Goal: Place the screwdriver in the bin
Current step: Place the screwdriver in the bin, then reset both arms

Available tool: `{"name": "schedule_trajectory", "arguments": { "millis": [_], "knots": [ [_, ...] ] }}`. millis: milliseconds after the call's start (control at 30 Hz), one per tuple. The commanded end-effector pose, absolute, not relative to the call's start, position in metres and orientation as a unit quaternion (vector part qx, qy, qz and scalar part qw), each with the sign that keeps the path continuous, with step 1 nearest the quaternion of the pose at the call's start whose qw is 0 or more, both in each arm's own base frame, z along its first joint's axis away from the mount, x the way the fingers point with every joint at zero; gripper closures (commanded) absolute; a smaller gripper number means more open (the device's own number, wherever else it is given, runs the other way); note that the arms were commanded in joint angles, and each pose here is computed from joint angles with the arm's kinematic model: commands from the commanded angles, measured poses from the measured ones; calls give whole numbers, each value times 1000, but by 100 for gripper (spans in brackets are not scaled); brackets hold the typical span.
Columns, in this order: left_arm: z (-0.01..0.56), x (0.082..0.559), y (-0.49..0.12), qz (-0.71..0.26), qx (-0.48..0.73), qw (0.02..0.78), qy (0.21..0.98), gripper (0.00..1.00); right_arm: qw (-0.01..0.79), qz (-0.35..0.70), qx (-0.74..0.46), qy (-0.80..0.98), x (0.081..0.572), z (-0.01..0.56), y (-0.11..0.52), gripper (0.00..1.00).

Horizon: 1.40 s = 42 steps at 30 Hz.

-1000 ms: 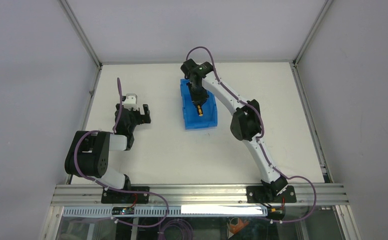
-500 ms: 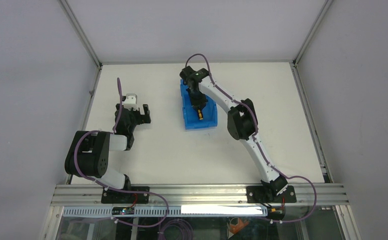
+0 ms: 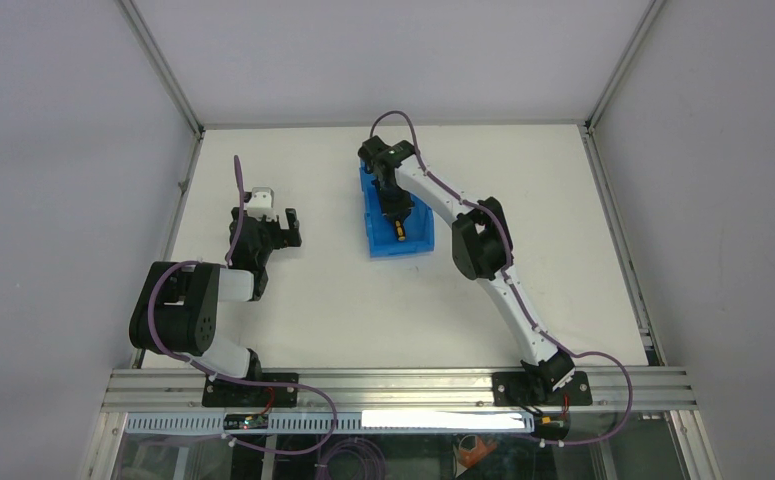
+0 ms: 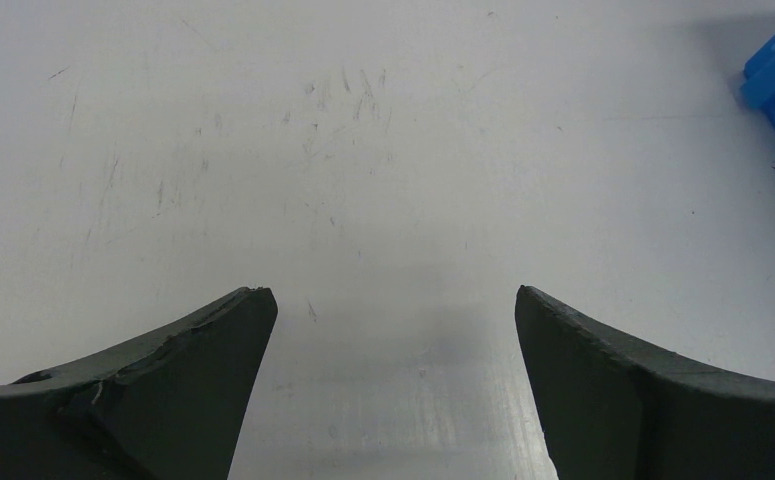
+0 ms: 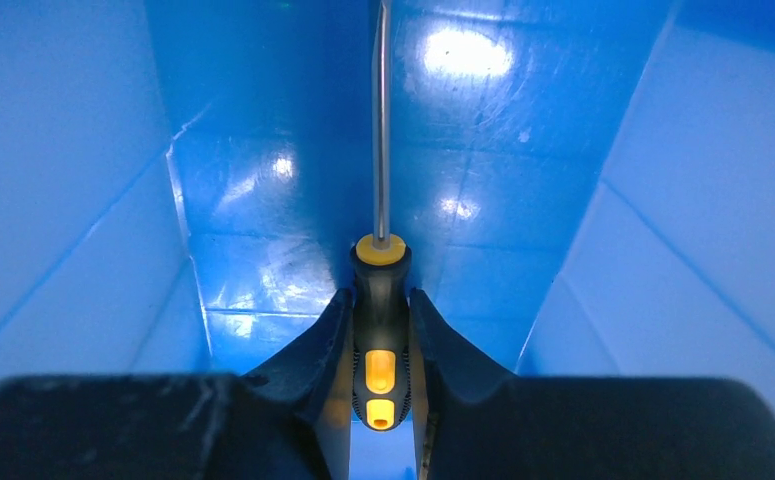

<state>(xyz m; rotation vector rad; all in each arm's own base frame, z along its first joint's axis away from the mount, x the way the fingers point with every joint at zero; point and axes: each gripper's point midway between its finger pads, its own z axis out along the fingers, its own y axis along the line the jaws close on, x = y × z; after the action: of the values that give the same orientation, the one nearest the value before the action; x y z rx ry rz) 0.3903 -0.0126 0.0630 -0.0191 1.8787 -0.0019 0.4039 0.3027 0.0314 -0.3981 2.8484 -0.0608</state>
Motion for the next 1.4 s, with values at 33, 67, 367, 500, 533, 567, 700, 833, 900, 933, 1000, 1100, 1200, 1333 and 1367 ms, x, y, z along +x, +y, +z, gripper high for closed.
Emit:
{"name": "schedule_trajectory", "arguments": {
  "millis": [33,67,367,500,533,567,700,833,900,933,1000,1100,1200,1333,1367],
  "knots": [
    [79,394,-13,-10,-10,611,792,1,156,-22,-124,980,413,34,306,78],
    [78,394,-13,-10,-10,611,792,1,159,-21,-125,979,413,37,307,75],
    [79,394,-13,-10,-10,611,792,1,183,-7,-120,976,416,66,309,61],
    [78,394,-13,-10,-10,611,792,1,198,0,-117,973,417,85,309,60],
    [79,394,-13,-10,-10,611,792,1,203,2,-117,972,417,91,308,60],
    [79,394,-13,-10,-10,611,792,1,208,5,-116,971,417,98,308,60],
    [79,394,-13,-10,-10,611,791,1,228,20,-113,967,415,124,309,60],
    [78,394,-13,-10,-10,611,792,1,250,37,-114,961,412,153,309,59],
    [79,394,-13,-10,-10,611,791,1,265,44,-115,956,410,171,307,58],
    [79,394,-13,-10,-10,611,792,1,272,47,-115,954,410,179,306,58],
    [79,394,-13,-10,-10,611,792,1,286,52,-115,950,408,194,303,57],
    [79,394,-13,-10,-10,611,792,1,311,56,-114,942,405,218,297,54],
    [79,394,-13,-10,-10,611,792,1,337,51,-113,933,402,240,286,50],
    [79,394,-13,-10,-10,611,792,1,370,40,-107,922,399,266,268,45],
    [79,394,-13,-10,-10,611,791,1,375,36,-105,920,397,271,262,45]
  ]
}}
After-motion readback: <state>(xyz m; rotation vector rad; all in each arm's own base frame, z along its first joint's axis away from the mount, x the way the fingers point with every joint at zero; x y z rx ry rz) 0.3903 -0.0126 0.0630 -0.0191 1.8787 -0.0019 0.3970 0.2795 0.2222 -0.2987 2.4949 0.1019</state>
